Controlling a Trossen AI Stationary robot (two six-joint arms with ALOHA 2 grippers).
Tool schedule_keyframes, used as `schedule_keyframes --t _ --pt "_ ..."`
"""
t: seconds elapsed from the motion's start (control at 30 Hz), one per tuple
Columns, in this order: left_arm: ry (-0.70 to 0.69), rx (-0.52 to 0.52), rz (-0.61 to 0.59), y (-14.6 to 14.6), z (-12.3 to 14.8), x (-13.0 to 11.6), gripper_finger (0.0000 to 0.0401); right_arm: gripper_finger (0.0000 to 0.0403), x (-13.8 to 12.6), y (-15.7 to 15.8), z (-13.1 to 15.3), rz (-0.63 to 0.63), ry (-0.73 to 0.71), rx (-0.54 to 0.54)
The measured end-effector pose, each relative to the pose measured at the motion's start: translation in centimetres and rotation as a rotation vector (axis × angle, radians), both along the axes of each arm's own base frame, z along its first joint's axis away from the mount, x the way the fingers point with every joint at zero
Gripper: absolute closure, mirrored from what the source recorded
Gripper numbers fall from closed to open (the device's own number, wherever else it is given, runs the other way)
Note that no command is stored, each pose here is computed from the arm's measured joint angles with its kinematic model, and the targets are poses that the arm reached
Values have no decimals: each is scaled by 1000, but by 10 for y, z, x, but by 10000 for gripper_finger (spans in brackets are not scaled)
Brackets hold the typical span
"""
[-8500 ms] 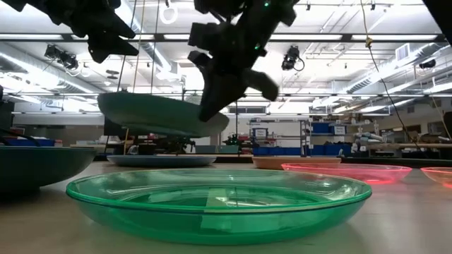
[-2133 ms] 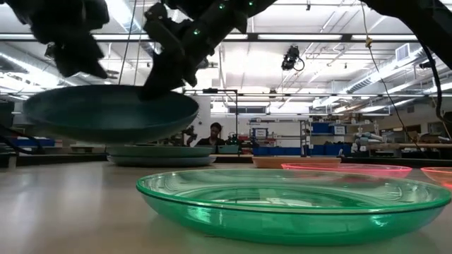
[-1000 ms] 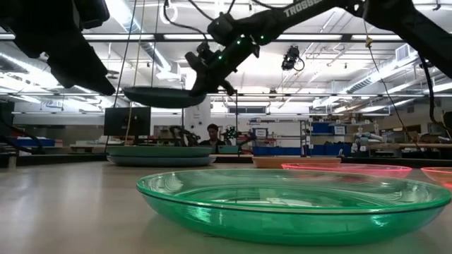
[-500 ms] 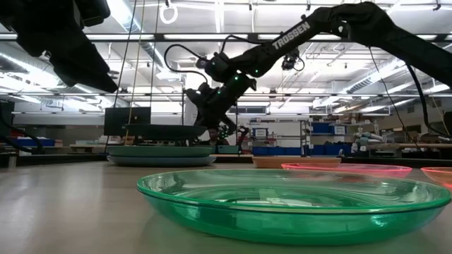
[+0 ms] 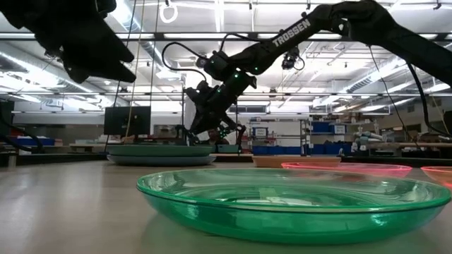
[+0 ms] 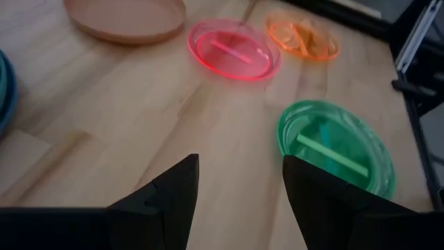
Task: Stack plastic plates
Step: Stack the dark green plate on top of the green plate, then stack the brown plate on top of the dark green plate
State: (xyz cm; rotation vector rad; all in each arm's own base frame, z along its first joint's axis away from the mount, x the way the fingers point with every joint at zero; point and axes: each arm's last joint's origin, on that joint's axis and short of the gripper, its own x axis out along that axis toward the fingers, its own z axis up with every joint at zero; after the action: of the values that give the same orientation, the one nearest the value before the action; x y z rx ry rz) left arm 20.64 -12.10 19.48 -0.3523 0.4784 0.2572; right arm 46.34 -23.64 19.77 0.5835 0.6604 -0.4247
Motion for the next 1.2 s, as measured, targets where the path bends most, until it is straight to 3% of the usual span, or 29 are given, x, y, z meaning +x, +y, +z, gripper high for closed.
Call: schedule_keyframes --t 0.23,0.4,0.73,0.9,1.03,1.2 --pt "17 24 -3 0 -4 2 184 314 -1 -3 0 23 -5 -14" --pt "36 86 -35 1 -4 2 184 314 -8 4 11 147 31 -11" --pt "219 271 -21 25 -16 1 184 313 -24 84 42 322 415 -179" --pt "334 305 10 40 -22 -1 184 289 -25 120 30 365 564 -193" --pt "407 249 -58 44 -26 -2 184 260 -35 133 10 322 684 -135" --pt "442 254 -123 46 -27 -1 184 242 -47 141 -17 275 789 -97"
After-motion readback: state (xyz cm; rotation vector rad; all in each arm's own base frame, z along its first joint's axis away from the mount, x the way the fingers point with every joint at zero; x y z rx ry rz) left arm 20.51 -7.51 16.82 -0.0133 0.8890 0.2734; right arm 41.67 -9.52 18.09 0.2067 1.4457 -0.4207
